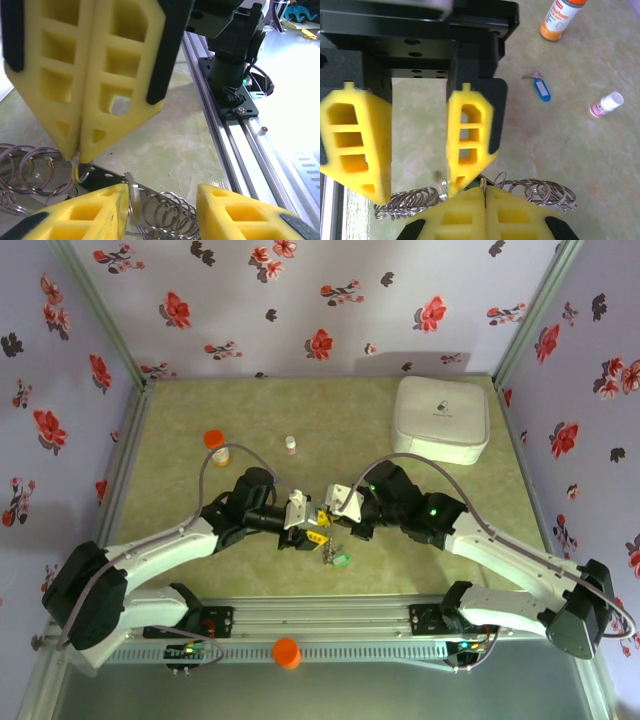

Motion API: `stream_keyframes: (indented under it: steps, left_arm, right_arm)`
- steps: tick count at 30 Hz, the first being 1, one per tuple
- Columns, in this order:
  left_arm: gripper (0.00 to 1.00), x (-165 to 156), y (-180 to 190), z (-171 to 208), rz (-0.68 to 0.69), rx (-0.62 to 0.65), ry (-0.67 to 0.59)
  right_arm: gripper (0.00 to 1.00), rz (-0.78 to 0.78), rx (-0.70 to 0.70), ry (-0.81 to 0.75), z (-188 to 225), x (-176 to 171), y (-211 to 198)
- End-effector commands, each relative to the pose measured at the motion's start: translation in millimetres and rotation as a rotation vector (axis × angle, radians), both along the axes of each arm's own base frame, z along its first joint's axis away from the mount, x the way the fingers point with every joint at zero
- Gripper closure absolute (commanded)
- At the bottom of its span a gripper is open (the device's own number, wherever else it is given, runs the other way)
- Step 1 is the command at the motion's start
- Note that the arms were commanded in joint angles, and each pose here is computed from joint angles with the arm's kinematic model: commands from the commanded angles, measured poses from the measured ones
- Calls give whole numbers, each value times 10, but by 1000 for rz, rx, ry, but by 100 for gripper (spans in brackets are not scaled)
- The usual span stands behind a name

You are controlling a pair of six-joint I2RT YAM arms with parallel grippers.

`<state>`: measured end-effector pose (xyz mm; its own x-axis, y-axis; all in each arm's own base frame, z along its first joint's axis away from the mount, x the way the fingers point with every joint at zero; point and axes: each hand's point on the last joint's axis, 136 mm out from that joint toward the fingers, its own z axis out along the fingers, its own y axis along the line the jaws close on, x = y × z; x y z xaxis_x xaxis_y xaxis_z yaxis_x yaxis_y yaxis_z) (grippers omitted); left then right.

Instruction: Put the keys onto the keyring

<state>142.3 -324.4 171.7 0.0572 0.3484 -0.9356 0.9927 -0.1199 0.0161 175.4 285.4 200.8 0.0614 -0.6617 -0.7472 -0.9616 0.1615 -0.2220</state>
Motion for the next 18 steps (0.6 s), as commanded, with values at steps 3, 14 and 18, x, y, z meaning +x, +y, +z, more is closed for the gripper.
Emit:
stream_keyframes:
  steps: [3,14,18]
  left_arm:
    - [62,-103,31,53,-3,-18,-22]
    - [59,222,187,172,235,-25,-188]
    - [58,294,158,224,257,-35,-194]
  right_arm:
    - [100,-69,1,-22,60,132,19]
    - [100,21,0,-1,26,-29,31]
    - [100,67,0,-3,21,-97,65]
